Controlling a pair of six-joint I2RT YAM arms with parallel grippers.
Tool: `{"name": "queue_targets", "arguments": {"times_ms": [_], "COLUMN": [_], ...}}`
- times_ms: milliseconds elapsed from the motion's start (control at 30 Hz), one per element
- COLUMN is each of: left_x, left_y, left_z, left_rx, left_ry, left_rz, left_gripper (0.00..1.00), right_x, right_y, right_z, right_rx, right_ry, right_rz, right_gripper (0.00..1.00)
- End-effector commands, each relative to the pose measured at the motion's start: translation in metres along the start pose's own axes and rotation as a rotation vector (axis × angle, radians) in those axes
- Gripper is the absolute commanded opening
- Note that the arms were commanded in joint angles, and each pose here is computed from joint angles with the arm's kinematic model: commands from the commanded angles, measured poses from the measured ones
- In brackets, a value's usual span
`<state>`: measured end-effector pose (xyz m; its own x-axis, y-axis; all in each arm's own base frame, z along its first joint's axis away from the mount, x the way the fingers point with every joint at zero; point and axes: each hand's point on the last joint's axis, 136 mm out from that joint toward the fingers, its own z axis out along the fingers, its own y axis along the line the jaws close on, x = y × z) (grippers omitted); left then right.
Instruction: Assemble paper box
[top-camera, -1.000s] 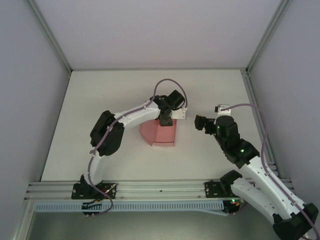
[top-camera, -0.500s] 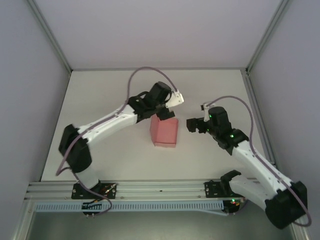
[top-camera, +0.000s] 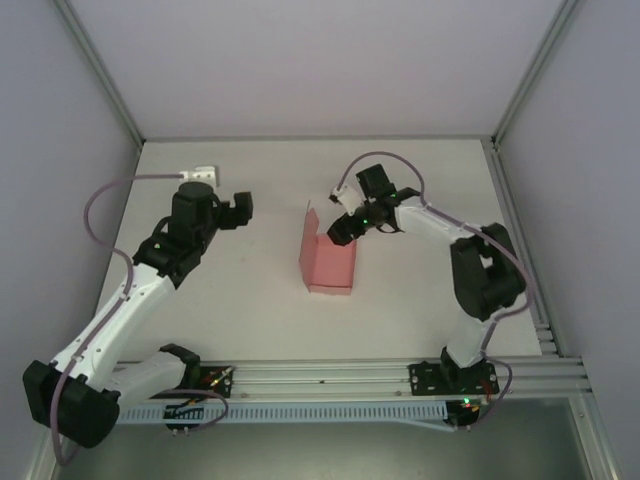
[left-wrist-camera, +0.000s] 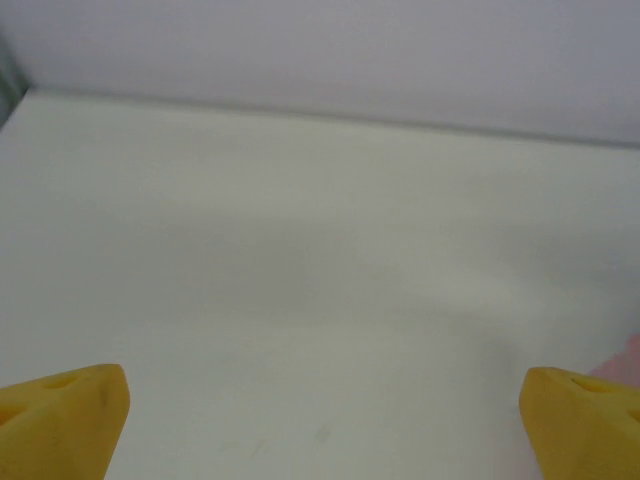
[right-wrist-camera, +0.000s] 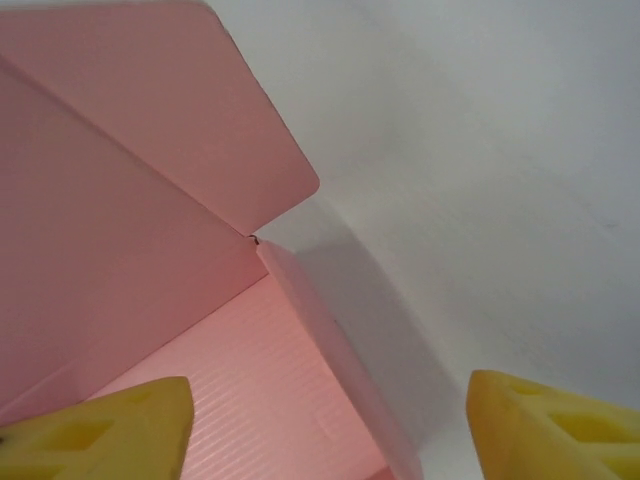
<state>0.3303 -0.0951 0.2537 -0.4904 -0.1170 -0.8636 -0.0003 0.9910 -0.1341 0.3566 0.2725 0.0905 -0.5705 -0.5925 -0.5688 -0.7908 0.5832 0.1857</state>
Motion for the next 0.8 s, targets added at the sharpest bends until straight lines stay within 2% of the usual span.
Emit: {"name": "queue_targets", "arguments": {"times_ms": [0, 33, 133, 300, 400, 467, 633, 700, 767], "left_x": [0.026, 0.03, 0.035, 0.04, 0.042, 0.04, 0.031, 0.028, 0.029], "left_y": [0.015, 0.016, 0.012, 0.005, 0.003, 0.003, -0.001, -0.004, -0.01], "left_z": [-0.003, -0.002, 0.003, 0.012, 0.014, 0.014, 0.014, 0.016, 0.02], "left_rx": [-0.026, -0.022, -0.002, 0.018, 0.022, 0.026, 0.042, 0.053, 0.082], "left_ry": [0.069, 0.077, 0.09, 0.127, 0.141, 0.135, 0.108, 0.102, 0.106], "left_rz": [-0.122, -0.122, -0.122, -0.107, -0.099, -0.105, -0.111, -0.107, -0.094], "left_gripper": [1.0, 1.0, 1.0, 1.0, 1.0, 1.0, 1.0, 1.0, 1.0], "right_x": [0.01, 0.01, 0.008, 0.003, 0.004, 0.009, 0.046, 0.058, 0.064], "right_y": [0.015, 0.015, 0.011, -0.002, -0.015, -0.028, -0.044, -0.036, -0.027], "right_z": [0.019, 0.025, 0.04, 0.053, 0.052, 0.046, 0.022, 0.018, 0.019], "right_rx": [-0.065, -0.057, -0.03, 0.064, 0.17, 0.281, 0.559, 0.6, 0.607], "right_ry": [0.084, 0.093, 0.103, 0.094, 0.084, 0.077, 0.042, 0.017, 0.009], "right_rz": [-0.049, -0.052, -0.046, 0.006, 0.107, 0.237, 0.587, 0.671, 0.679], "right_gripper": [0.67, 0.67, 0.57, 0.29, 0.21, 0.14, 0.13, 0.12, 0.15]}}
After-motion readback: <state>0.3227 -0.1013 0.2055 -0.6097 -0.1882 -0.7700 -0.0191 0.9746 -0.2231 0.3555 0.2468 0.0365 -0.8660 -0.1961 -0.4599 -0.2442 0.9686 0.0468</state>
